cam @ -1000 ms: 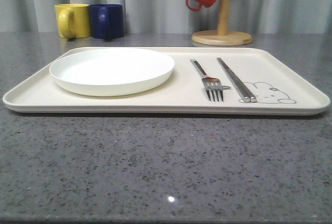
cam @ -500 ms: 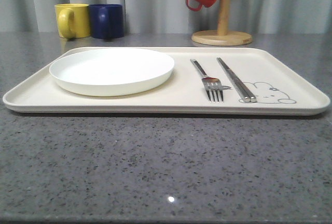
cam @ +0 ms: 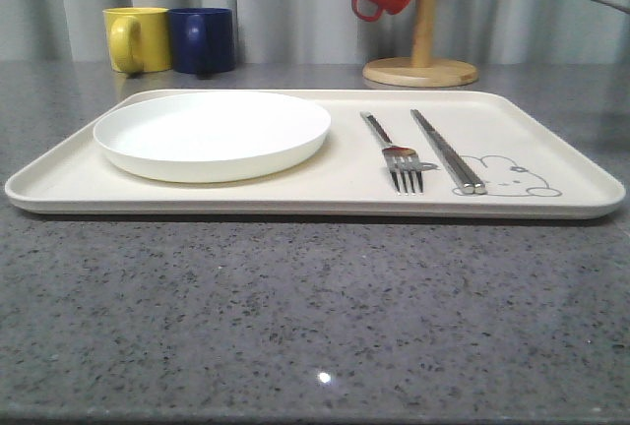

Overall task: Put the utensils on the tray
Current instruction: 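Grasp the spoon with the right gripper and place it beside the chopsticks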

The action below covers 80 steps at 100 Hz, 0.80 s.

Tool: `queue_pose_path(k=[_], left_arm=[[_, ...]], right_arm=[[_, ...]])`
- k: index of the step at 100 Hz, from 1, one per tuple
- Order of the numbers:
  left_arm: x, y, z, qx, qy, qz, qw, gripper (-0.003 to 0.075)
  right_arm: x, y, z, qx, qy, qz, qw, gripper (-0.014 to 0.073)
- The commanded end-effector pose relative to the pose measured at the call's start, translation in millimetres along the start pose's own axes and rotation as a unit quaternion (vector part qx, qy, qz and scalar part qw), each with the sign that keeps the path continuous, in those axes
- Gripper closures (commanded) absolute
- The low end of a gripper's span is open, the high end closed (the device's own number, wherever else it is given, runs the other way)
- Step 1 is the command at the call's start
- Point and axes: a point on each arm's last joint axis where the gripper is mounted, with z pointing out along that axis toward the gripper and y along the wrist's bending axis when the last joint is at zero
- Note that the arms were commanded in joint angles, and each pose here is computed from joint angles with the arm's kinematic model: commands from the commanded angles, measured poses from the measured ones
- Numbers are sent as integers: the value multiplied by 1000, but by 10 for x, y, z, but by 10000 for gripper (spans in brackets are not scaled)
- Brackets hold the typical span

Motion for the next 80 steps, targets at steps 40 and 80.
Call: queue_pose_path(k=[40,80], left_arm=[[-158,23,-8,-13,-48,-4,999,738],[-158,23,-8,-13,-48,-4,999,738]], right_arm=[[13,721,147,-44,-42,-10,998,629],[-6,744,540,-28,-4,-7,1000,629]])
